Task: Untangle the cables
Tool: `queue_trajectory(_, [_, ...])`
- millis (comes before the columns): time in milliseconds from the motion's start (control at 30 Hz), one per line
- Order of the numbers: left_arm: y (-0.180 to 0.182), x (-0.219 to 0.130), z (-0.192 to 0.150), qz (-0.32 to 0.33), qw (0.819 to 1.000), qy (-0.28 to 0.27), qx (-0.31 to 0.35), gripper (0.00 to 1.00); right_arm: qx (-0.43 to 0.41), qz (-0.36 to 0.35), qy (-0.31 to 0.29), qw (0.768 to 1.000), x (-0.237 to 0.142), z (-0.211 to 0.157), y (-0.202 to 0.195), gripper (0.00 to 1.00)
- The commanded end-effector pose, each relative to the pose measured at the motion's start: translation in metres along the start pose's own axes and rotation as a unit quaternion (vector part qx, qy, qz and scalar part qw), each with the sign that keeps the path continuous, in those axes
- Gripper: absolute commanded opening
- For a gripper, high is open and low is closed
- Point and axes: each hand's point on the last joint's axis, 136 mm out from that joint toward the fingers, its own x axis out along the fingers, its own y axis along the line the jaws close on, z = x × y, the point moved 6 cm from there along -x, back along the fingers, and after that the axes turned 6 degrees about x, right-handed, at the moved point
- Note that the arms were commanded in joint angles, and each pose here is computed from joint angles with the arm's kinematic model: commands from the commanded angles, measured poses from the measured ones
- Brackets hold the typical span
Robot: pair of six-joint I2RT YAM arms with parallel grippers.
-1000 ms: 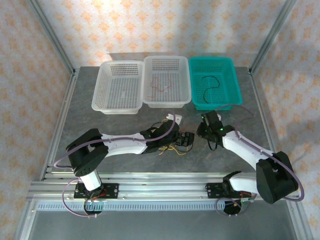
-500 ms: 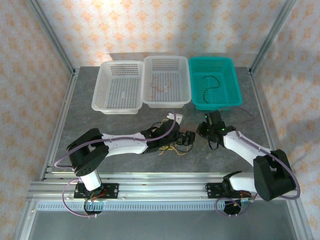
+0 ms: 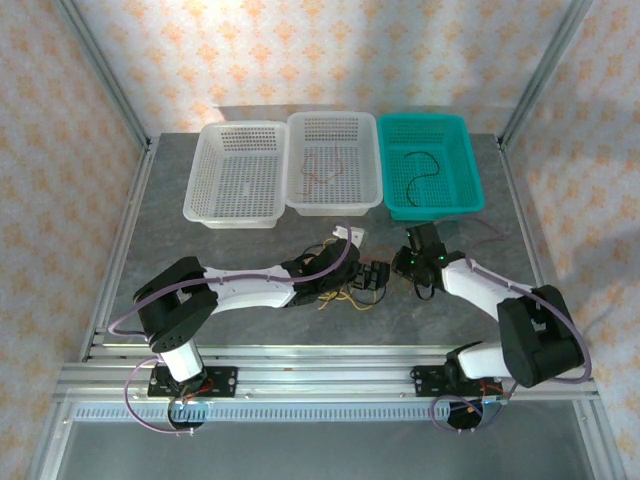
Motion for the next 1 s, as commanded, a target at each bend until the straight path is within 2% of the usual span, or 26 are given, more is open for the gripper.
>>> queue_trajectory(0, [-0.001, 0.004, 0.005, 0.009, 1.000, -0.011, -0.003, 0.99, 0.004, -0.002, 0.002, 1.000, 0.005, -0.002, -0.004, 0.29])
queue_trajectory(567, [0.002, 0.004, 0.006, 0.020, 1.000, -0.011, -0.002, 0.99, 0.002, -0.007, -0.002, 1.000, 0.001, 0.000, -0.003, 0.08])
queue_trajectory(767, [0.008, -0.001, 0.010, 0.046, 0.999, -0.021, 0.001, 0.99, 0.001, 0.000, -0.030, 1.000, -0.015, 0.011, 0.005, 0.03])
queue_trajectory(967, [0.023, -0.003, 0.016, 0.077, 0.996, -0.033, -0.013, 0.99, -0.014, 0.044, -0.092, 0.995, -0.054, 0.028, 0.024, 0.00])
